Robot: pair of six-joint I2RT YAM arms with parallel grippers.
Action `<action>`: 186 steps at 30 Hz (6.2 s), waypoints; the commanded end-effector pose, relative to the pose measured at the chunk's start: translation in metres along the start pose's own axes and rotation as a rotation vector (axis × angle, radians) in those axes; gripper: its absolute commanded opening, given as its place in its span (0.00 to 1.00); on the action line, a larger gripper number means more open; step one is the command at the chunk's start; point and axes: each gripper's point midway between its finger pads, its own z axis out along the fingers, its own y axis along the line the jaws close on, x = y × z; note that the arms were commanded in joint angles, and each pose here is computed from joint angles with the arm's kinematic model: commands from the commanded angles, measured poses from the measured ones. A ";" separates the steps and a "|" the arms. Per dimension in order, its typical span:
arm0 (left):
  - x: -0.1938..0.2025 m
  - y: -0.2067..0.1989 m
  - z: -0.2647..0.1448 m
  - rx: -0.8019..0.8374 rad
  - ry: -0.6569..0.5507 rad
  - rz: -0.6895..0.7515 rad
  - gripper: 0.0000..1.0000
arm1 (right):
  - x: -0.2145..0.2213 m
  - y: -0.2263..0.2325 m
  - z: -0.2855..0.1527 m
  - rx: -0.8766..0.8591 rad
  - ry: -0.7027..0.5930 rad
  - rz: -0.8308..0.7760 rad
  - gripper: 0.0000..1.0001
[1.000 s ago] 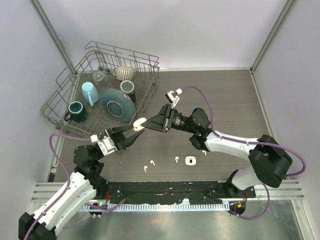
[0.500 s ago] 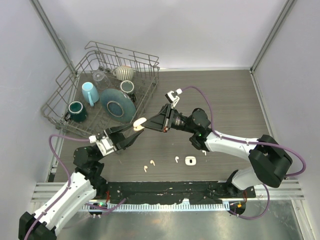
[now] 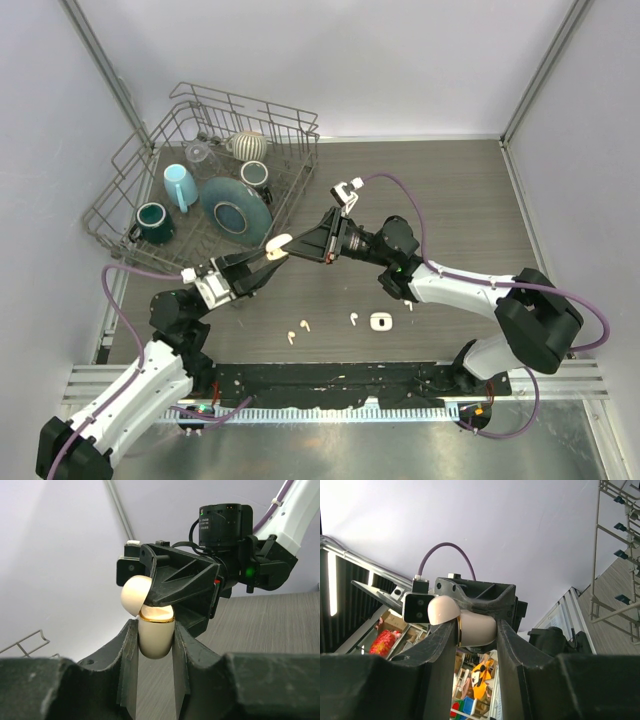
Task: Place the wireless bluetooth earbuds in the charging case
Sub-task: Adjust the charging case, then pick up the earbud from the center of the board.
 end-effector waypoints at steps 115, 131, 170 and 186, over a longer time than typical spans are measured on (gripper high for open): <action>-0.036 0.020 -0.035 -0.185 0.017 0.162 0.00 | 0.126 -0.251 -0.101 1.177 0.565 -0.706 0.40; -0.036 0.020 -0.035 -0.185 0.015 0.165 0.00 | 0.129 -0.251 -0.104 1.198 0.601 -0.704 0.40; -0.037 0.020 -0.037 -0.190 0.014 0.162 0.00 | 0.129 -0.248 -0.112 1.246 0.651 -0.732 0.39; -0.036 0.020 -0.037 -0.190 0.017 0.158 0.00 | 0.128 -0.248 -0.112 1.251 0.655 -0.740 0.29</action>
